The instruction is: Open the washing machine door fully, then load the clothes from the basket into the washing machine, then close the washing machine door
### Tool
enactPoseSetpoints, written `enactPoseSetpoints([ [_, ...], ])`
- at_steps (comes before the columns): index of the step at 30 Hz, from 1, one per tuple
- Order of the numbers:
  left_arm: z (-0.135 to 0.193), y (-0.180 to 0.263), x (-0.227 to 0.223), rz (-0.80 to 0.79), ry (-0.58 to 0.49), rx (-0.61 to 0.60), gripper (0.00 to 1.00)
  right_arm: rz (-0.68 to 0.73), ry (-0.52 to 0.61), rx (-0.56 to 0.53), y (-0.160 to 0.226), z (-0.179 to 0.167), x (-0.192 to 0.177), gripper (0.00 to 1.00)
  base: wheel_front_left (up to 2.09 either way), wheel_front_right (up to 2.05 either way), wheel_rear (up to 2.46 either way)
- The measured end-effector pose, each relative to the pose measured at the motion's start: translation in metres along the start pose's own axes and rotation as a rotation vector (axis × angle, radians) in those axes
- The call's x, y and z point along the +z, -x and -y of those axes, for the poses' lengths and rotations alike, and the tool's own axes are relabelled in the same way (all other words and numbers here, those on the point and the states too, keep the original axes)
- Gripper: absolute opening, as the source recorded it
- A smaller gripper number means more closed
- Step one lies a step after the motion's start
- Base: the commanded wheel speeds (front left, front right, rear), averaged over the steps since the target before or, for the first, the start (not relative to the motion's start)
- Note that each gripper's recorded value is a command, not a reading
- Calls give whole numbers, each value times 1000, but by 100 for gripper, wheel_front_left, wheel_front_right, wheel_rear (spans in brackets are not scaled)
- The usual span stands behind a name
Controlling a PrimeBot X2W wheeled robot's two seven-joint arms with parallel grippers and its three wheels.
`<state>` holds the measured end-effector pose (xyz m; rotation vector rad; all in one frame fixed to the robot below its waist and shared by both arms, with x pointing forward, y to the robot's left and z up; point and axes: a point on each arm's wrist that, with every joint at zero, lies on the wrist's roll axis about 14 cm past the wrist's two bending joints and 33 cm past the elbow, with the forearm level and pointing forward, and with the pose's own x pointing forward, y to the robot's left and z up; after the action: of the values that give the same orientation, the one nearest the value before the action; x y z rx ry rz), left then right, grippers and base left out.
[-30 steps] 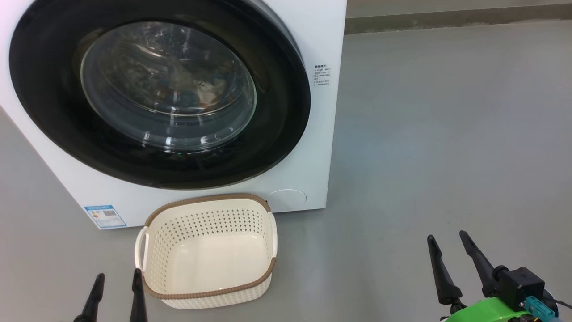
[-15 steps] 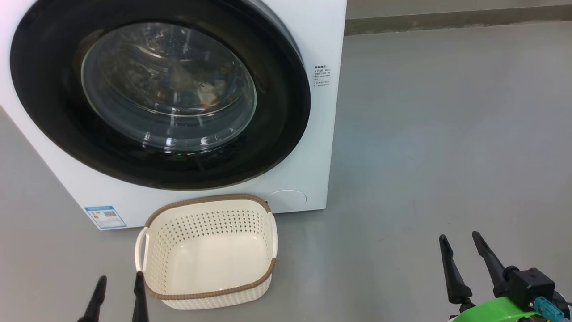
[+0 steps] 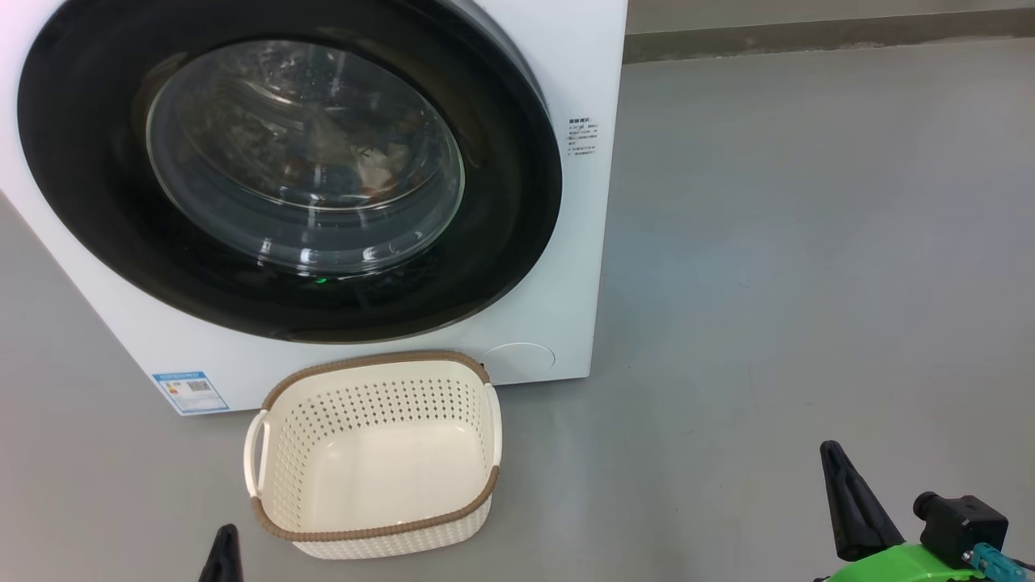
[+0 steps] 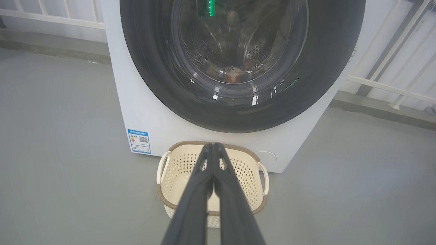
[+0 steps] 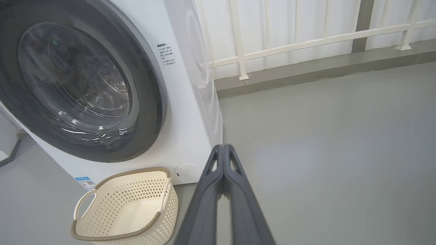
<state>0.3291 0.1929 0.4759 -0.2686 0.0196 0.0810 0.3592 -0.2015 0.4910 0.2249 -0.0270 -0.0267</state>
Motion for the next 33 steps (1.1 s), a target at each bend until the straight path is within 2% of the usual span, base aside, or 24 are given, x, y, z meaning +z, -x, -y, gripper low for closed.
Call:
enactPoseSetpoints([
  [33, -4, -9, -10, -71, 371, 44, 0, -42, -375, -74, -1, 10, -9, 0, 0, 0, 0],
])
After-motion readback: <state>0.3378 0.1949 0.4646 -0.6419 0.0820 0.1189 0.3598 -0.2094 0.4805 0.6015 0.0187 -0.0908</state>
